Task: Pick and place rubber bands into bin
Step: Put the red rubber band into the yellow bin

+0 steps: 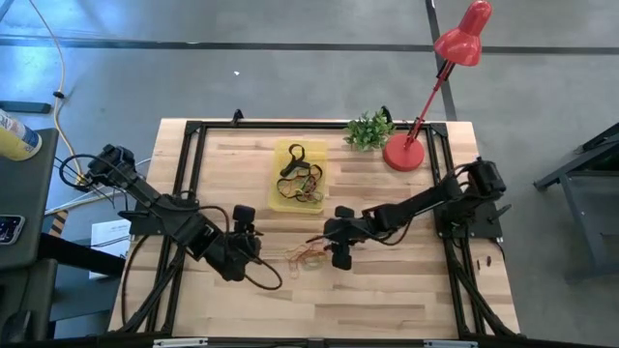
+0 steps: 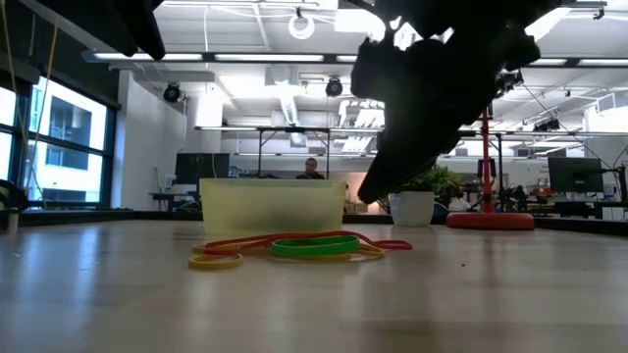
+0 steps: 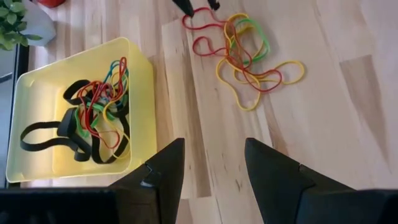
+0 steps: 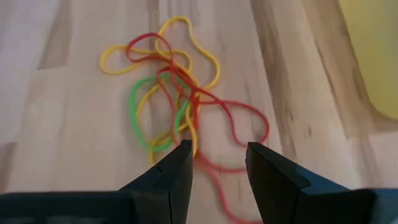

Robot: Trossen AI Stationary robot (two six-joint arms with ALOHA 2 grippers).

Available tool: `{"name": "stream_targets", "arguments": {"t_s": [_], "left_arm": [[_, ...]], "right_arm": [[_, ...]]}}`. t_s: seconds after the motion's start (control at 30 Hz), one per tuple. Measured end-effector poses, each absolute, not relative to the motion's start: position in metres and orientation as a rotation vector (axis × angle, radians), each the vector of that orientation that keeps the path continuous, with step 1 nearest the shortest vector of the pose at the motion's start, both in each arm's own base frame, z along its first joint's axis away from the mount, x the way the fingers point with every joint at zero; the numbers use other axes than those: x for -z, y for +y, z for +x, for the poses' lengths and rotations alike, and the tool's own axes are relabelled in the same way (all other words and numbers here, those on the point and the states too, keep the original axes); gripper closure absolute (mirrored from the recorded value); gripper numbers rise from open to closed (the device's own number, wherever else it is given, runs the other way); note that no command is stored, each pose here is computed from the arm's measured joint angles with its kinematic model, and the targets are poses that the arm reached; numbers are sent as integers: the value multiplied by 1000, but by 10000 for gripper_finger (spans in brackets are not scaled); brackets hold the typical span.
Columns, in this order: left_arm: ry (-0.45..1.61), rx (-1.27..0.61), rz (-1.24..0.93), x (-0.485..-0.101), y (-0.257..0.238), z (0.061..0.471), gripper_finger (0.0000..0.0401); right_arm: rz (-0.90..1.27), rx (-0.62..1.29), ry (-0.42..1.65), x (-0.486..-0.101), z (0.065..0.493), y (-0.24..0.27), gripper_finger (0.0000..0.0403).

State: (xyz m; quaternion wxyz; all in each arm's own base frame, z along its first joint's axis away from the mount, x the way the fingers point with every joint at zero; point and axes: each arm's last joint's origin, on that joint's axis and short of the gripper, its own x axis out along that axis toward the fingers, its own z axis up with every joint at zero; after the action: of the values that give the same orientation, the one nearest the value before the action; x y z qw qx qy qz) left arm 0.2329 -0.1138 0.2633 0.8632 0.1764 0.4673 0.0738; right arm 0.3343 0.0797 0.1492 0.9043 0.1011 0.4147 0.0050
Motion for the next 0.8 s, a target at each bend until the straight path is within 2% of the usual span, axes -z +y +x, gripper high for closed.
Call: {"name": "stream_targets", "arguments": {"t_s": [0.27, 0.8], "left_arm": [[979, -169, 357, -263, -113, 233, 245], [965, -202, 343, -264, -112, 233, 245]], "right_arm": [[11, -64, 822, -137, 342, 81, 263], [-99, -123, 750, -146, 352, 76, 263]]}}
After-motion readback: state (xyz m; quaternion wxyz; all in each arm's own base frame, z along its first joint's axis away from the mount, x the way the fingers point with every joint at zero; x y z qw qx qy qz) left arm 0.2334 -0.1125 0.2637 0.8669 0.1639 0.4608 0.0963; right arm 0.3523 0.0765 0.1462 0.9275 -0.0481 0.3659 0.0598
